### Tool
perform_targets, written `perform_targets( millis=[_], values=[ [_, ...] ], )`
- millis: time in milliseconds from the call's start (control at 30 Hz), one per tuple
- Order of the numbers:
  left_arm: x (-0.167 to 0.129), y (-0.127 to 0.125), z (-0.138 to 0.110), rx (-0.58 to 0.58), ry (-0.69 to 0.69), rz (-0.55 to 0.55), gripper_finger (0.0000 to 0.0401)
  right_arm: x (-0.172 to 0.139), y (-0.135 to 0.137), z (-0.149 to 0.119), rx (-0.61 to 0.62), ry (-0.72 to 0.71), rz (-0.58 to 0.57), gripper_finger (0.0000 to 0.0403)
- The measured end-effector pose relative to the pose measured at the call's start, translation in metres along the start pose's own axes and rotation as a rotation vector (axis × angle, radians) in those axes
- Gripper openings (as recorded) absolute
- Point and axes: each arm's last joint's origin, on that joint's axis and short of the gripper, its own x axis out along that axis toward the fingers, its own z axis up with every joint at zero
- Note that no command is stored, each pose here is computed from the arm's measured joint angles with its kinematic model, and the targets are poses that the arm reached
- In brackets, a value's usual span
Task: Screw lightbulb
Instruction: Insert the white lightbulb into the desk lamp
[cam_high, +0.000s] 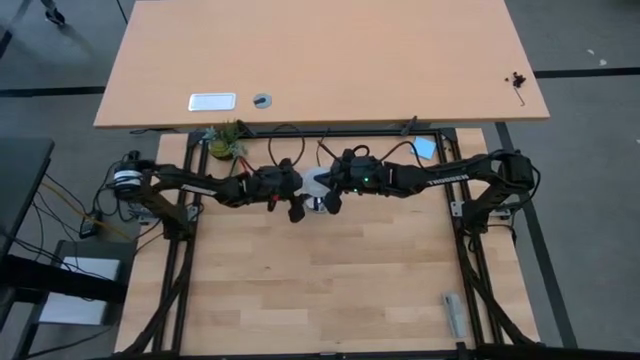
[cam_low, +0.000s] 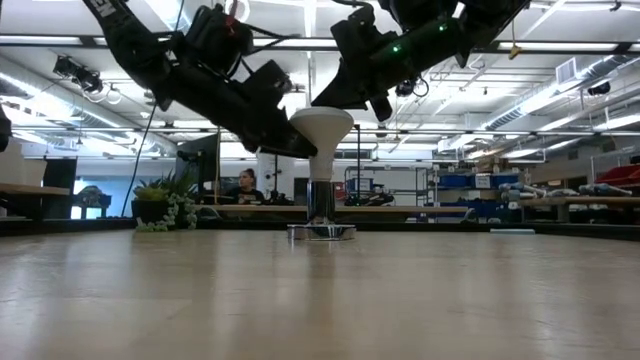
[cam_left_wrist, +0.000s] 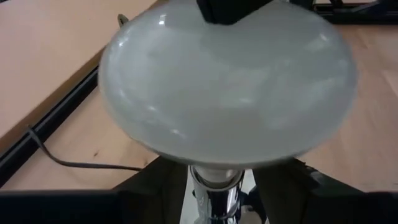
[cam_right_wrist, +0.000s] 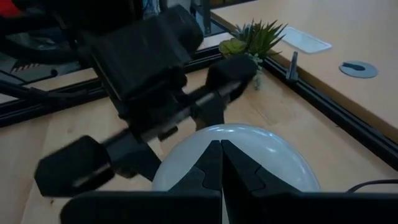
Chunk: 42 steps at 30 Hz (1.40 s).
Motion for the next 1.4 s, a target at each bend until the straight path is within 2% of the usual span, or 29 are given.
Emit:
perform_targets(
  millis=[167, 267, 467, 567, 1067, 1400],
  values=[
    [-0.007, 0.000, 0.002, -0.015, 0.018, -0.009, 0.0178, 0.001, -0.003, 0.001, 0.003, -0.001, 0.002, 0.0008],
    [-0.006, -0.001, -0.007, -0.039, 0.008, -0.029, 0.0178, 0.001, -0.003, 0.001, -0.005, -0.003, 0.011, 0.0008],
    [-0.020, -0.003, -0.024, -0.121, -0.224, -0.039, 0.0178, 0.001, -0.003, 0.001, -0.010, -0.010, 0.024, 0.0008],
    [-0.023, -0.005, -0.031, -0.145, -0.277, -0.022, 0.0178, 0.001, -0.003, 0.001, -0.011, -0.017, 0.025, 0.0008],
    [0.004, -0.008, -0.034, -0.117, -0.253, 0.002, 0.0178, 0.002, -0.008, 0.004, -0.008, -0.027, 0.046, 0.0008],
    [0.005, -0.009, -0.035, -0.094, -0.262, 0.000, 0.0178, 0.002, -0.009, 0.004, -0.019, -0.023, 0.068, 0.0008]
  ],
)
